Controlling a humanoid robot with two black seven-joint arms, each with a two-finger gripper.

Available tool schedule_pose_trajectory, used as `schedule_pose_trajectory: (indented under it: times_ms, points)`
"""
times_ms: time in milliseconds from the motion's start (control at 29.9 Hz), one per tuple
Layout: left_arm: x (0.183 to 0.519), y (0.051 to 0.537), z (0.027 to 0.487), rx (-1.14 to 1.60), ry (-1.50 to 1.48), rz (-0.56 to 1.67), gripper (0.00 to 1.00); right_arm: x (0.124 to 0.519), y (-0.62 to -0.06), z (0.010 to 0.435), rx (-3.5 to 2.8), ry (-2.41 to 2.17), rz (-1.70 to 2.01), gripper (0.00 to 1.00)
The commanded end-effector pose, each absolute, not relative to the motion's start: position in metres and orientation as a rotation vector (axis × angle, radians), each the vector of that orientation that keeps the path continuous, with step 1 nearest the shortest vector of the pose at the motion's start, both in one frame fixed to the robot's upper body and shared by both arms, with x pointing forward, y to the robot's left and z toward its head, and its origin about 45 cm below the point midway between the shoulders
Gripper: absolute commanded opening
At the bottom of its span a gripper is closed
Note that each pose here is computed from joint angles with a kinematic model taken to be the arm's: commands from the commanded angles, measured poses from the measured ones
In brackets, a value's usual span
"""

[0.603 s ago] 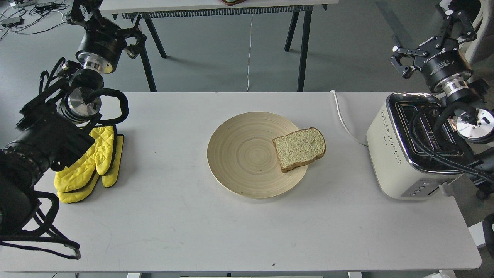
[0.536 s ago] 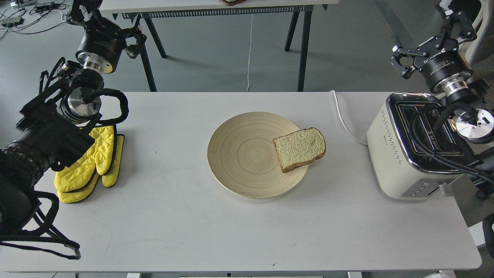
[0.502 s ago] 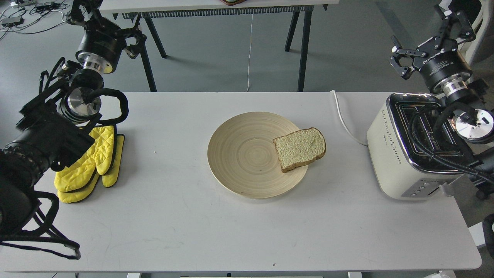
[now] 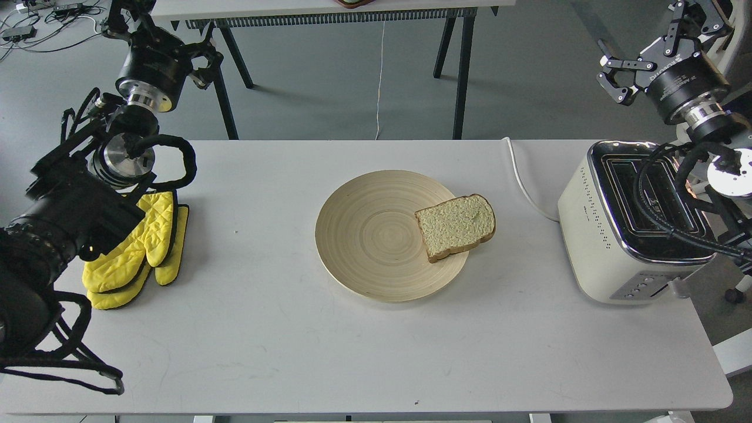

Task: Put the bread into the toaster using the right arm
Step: 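Lift the right gripper up from beside the cream toaster, then swing the right gripper toward the bread slice in the bowl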

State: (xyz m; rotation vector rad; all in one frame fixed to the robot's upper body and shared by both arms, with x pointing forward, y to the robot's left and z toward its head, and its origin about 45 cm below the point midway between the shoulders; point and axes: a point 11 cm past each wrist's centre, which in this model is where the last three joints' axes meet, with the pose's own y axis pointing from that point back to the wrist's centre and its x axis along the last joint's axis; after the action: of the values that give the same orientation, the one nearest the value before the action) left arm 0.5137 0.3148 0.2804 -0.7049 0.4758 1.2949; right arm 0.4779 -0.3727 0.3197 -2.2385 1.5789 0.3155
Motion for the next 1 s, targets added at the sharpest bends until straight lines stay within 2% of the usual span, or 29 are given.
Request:
schedule_pose_trajectory:
  times_ms: [0, 167, 435, 703, 971]
  points:
    - [0.514, 0.314, 0.28, -0.706, 0.476, 1.294, 1.0, 0.478, -0.363, 0.334, -2.381, 1.608, 0.163, 0.99]
    - [0.514, 0.314, 0.28, -0.706, 0.476, 1.294, 1.0, 0.473, -0.352, 0.346, -2.578, 1.673, -0.104, 0.99]
    - [0.514, 0.314, 0.28, -0.706, 0.477, 1.294, 1.0, 0.462, -0.311, 0.323, -2.93, 1.644, -0.505, 0.98]
    - [0.514, 0.314, 0.28, -0.706, 0.478, 1.293, 1.0, 0.447, -0.278, 0.267, -3.174, 1.619, -1.074, 0.98]
    - [0.514, 0.314, 0.28, -0.702, 0.477, 1.294, 1.0, 0.435, -0.272, 0.217, -3.348, 1.531, -1.154, 0.98]
